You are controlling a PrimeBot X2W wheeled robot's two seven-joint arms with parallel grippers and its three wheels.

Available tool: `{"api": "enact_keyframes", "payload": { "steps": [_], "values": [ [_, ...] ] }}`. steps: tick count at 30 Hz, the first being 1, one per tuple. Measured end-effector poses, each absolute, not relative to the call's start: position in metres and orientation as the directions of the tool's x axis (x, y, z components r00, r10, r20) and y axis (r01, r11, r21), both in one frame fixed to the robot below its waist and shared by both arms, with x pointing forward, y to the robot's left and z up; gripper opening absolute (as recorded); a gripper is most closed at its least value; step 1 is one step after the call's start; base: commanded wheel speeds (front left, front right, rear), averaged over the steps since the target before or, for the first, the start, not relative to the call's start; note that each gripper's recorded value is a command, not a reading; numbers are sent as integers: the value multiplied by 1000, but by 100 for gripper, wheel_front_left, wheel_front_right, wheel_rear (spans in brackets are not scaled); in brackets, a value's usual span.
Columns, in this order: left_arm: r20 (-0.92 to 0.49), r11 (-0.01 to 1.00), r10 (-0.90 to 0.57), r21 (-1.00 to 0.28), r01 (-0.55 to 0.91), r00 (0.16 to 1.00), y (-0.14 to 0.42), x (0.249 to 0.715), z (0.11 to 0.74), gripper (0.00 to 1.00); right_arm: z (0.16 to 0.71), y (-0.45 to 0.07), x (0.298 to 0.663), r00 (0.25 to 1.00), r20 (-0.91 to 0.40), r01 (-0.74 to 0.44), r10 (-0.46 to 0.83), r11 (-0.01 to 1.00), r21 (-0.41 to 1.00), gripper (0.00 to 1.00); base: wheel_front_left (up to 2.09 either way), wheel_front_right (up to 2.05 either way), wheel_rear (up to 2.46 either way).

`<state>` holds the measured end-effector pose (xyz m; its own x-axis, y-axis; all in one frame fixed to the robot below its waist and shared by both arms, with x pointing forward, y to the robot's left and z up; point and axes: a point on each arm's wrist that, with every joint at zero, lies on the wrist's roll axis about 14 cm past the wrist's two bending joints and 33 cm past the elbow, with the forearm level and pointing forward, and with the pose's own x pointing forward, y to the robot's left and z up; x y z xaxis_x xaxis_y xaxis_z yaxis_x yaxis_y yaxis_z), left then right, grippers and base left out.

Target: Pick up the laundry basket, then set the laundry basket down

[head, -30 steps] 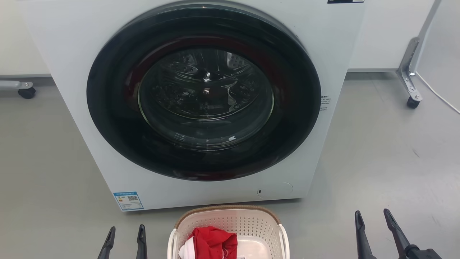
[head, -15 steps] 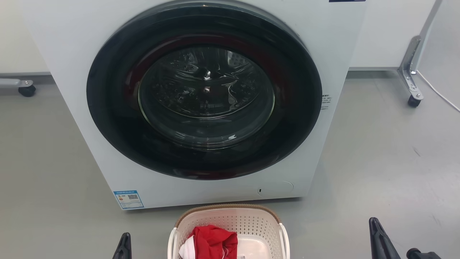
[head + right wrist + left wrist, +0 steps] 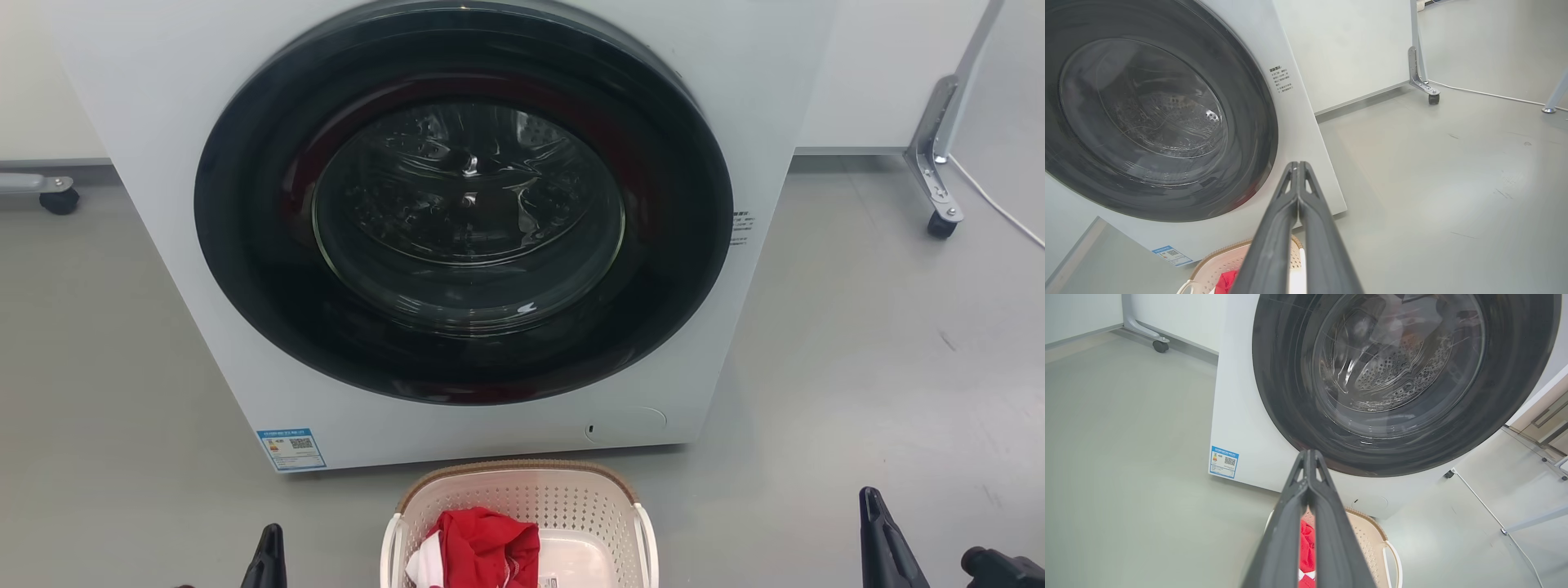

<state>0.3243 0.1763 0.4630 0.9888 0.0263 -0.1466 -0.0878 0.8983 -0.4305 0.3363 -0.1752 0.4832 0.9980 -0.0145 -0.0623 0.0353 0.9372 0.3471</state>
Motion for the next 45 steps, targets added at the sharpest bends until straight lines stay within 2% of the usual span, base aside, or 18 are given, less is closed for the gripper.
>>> {"api": "enact_keyframes", "payload": {
  "steps": [24, 45],
  "values": [
    [-198, 695, 15, -702, -153, 980, 183, 341, 458, 0, 471, -188, 350, 988, -150, 124, -32, 741, 660, 0, 0, 0, 0],
    [-189, 448, -10, -879, -165, 982, 186, 355, 461, 0, 469, -195, 361, 985, -169, 158, -20, 476, 865, 0, 0, 0, 0]
  ]
}}
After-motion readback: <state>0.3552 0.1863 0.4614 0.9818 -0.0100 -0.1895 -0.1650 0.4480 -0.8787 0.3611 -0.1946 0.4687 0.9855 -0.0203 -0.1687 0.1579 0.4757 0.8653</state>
